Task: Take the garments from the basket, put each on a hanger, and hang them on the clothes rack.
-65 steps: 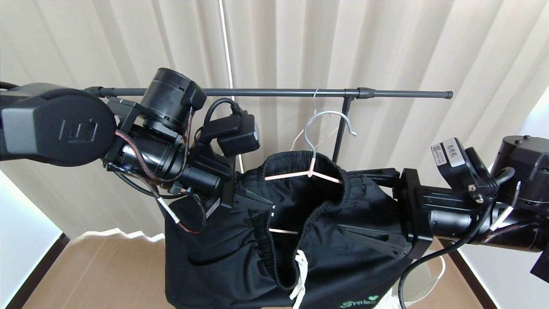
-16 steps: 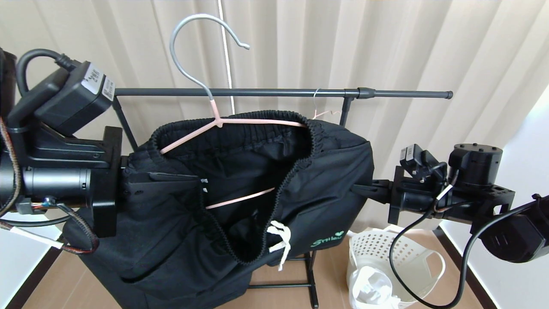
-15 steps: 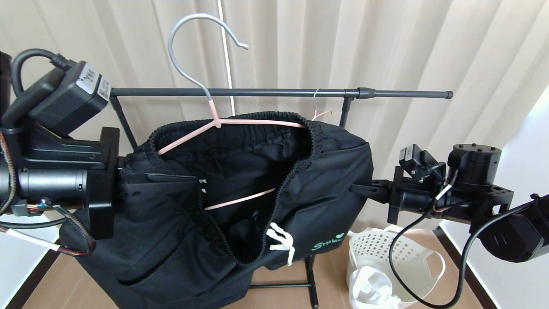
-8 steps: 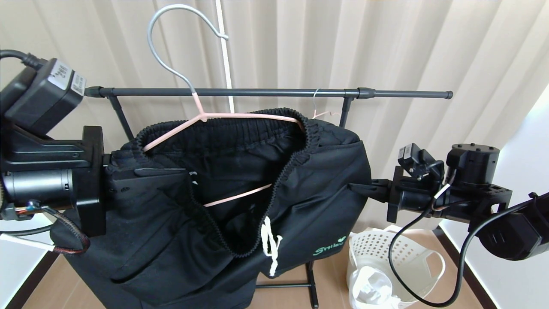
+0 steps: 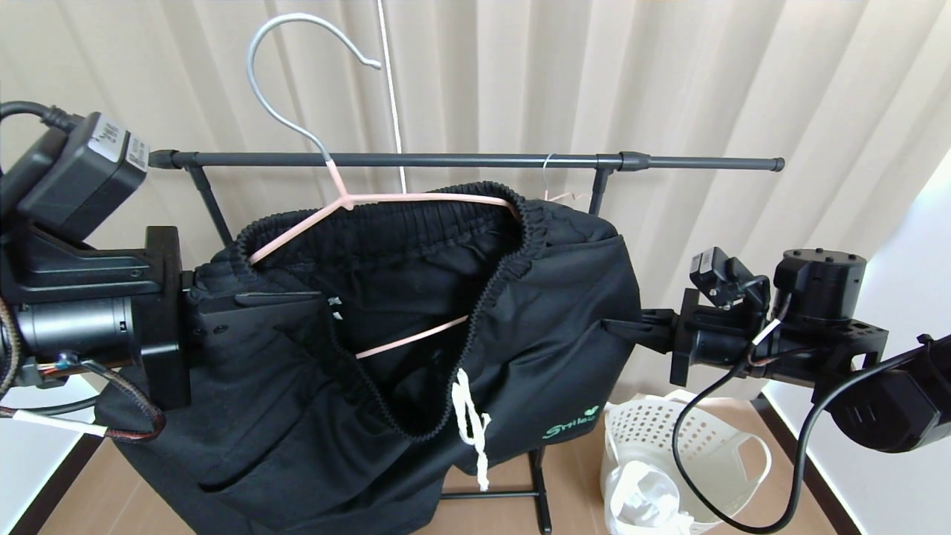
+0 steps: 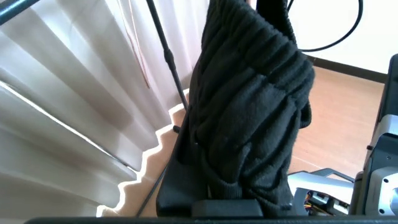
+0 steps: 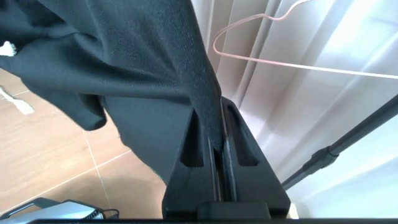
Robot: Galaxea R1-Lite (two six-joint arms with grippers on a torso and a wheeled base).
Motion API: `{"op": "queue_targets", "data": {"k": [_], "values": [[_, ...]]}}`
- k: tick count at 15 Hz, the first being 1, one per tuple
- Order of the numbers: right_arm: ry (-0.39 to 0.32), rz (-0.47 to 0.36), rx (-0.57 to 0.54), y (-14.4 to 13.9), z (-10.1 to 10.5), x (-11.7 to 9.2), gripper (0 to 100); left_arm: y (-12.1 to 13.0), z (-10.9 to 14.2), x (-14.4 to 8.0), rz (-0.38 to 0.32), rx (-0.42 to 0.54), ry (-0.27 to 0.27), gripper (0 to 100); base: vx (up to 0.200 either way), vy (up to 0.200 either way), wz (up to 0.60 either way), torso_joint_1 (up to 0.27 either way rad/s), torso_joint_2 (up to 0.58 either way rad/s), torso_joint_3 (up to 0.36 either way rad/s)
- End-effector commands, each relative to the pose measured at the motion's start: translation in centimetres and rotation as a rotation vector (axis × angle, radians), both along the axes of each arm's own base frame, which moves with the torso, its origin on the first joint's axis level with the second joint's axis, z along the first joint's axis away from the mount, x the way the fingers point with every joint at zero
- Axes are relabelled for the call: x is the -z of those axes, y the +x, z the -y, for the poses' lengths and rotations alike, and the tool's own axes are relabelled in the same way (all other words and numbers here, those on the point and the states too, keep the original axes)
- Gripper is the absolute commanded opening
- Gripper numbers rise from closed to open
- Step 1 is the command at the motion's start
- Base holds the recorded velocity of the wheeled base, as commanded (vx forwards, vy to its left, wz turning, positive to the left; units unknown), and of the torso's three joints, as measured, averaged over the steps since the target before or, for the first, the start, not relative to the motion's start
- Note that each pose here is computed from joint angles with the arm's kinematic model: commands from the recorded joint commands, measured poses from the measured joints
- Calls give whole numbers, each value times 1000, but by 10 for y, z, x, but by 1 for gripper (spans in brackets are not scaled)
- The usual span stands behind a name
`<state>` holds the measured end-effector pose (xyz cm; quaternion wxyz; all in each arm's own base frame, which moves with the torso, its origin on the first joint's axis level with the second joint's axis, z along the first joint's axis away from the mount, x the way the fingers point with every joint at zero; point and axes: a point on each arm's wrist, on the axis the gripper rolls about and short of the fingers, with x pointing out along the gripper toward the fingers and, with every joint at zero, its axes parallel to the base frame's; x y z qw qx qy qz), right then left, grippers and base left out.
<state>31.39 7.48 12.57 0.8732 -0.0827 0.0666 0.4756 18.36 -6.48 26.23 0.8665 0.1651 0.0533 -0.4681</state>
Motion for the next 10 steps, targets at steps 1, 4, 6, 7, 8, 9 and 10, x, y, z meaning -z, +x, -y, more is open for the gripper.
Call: {"op": "queue_targets", "data": {"k": [1,4,6,7,8,9,10], "values": [[0,6,-3,-1,-1,-2,100,2,-2,2,-8,-15,2,0,0,0,0,0,0,0],[6,33,-3,-4,0,-9,100,12,-7,10,-46,-47,13,0,0,0,0,0,0,0],[11,49,-6,-7,1,-15,100,25,-12,23,-100,-87,25,0,0,0,0,0,0,0],[11,49,-4,-7,1,-15,100,31,-14,29,-129,-99,30,0,0,0,0,0,0,0],[10,51,-3,-7,1,-15,100,37,-15,39,-164,-107,41,0,0,0,0,0,0,0],[10,51,-3,-7,1,-15,100,41,-15,46,-188,-112,48,0,0,0,0,0,0,0],[11,52,-3,-7,1,-15,100,50,-18,59,-223,-127,56,0,0,0,0,0,0,0]]}}
